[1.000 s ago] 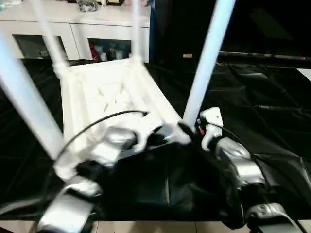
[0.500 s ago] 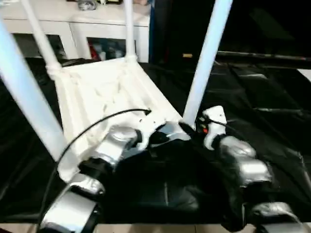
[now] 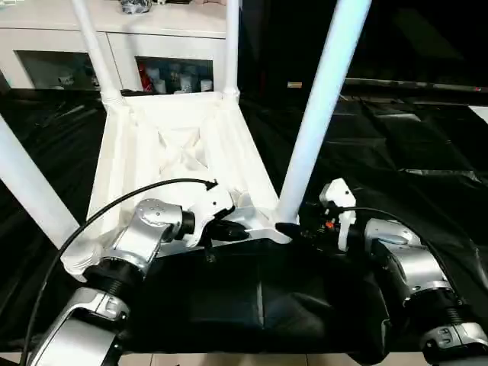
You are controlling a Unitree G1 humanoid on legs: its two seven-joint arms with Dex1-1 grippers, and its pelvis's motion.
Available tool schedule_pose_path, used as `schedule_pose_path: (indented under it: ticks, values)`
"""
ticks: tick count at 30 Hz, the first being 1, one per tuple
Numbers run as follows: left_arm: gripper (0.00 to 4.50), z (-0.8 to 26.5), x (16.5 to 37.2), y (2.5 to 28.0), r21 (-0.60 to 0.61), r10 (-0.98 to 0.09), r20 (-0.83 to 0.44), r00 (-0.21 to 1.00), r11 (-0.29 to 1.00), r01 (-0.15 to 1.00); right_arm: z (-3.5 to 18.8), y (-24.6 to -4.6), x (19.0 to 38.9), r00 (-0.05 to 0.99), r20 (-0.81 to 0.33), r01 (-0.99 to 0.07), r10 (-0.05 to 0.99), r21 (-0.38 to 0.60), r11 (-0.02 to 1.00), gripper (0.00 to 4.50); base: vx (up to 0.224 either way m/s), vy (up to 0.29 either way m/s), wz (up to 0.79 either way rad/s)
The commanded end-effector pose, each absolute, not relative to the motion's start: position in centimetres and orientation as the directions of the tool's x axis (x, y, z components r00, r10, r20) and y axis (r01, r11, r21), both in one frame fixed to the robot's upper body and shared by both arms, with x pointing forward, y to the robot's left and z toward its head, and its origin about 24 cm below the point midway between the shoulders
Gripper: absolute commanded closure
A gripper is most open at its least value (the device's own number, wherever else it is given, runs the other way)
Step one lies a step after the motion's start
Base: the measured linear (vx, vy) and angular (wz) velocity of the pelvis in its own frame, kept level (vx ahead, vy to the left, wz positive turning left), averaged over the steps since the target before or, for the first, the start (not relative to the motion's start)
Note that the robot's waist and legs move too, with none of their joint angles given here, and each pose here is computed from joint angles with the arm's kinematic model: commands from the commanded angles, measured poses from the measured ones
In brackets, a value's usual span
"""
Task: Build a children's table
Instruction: Rotate leg to tighten
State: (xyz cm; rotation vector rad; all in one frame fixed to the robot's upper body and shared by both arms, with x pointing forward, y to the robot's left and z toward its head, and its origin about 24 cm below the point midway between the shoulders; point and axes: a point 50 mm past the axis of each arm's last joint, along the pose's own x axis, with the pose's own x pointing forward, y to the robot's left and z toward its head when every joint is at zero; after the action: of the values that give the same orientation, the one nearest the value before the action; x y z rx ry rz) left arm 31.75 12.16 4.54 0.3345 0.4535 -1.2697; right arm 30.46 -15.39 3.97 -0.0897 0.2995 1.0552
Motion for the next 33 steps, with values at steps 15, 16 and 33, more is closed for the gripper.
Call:
schedule_pose_path:
  ticks: [15,16,33]
  values:
    - [4.50,4.24,30.81,11.56,-0.075,-0.881,-0.428,0.201,0.256,0.964,2.17,-14.23,29.96,0.417,-0.357,-0.879,0.836,0.076,0.471,0.46,0.000,0.000,0.00]
    - [4.50,4.26,30.80,11.58,-0.075,-0.880,-0.429,0.202,0.257,0.963,2.12,-14.28,30.14,0.424,-0.361,-0.874,0.831,0.075,0.479,0.46,0.000,0.000,0.00]
    - [4.50,4.26,30.59,11.88,-0.083,-0.878,-0.435,0.200,0.260,0.962,2.81,-13.81,30.04,0.403,-0.288,-0.889,0.869,0.103,0.446,1.06,0.000,0.000,0.00]
